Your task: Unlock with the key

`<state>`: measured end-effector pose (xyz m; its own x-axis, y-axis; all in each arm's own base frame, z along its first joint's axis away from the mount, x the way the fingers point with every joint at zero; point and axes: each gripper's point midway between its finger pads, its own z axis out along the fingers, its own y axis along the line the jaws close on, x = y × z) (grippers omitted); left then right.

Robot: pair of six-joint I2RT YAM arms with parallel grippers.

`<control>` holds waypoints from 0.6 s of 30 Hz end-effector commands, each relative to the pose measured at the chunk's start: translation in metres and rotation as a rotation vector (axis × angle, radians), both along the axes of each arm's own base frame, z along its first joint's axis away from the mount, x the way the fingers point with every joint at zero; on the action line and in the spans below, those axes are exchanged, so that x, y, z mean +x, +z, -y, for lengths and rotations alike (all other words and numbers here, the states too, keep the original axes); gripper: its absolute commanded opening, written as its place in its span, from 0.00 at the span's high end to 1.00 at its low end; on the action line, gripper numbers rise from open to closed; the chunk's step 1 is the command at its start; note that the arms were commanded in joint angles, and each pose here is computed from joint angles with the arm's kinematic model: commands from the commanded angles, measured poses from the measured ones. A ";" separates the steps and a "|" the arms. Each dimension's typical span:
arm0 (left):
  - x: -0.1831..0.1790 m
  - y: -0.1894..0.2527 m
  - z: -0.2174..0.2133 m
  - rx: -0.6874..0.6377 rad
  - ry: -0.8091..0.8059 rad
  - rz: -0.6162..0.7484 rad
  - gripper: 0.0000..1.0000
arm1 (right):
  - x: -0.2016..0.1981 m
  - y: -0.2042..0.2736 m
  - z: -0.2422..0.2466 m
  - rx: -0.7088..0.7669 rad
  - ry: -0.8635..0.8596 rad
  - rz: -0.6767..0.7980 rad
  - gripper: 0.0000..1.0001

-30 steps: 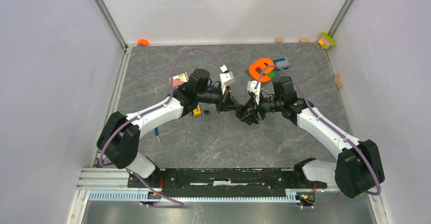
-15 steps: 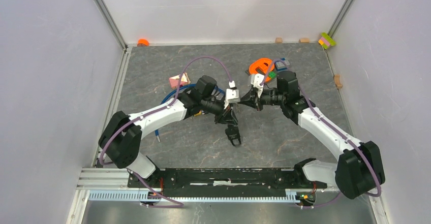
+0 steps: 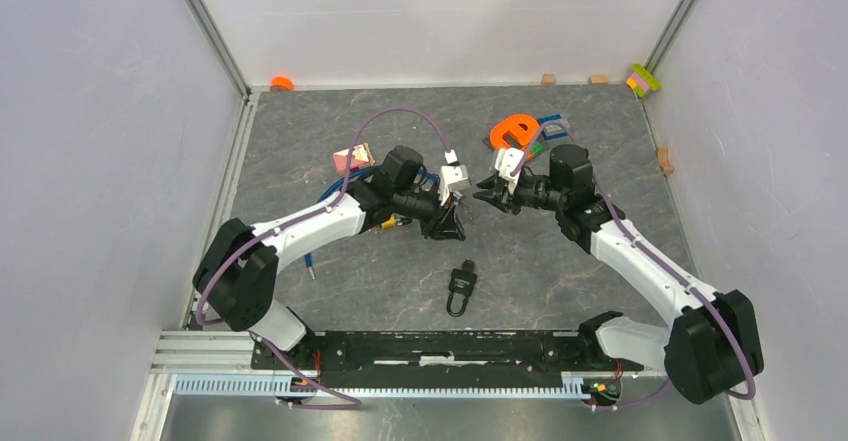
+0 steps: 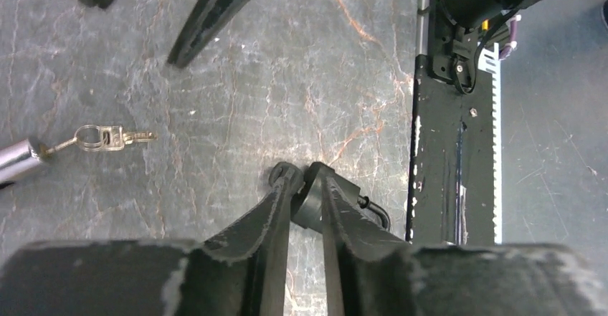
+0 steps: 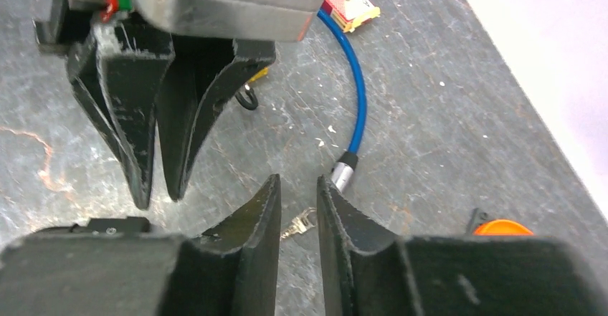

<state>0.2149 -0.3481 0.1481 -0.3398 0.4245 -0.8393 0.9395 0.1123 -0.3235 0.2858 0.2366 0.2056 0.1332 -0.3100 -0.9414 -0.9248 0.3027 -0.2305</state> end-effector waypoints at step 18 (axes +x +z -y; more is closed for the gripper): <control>0.054 -0.025 -0.156 0.311 0.323 0.195 0.06 | -0.101 -0.129 -0.023 -0.449 0.365 -0.102 0.08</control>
<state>0.2654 -0.2202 0.1122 -0.3668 0.5516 -0.7491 0.9008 0.4117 -0.1380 0.1828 0.2535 0.0878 0.1927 -0.5858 -0.7872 -0.9812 -0.1190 -0.1517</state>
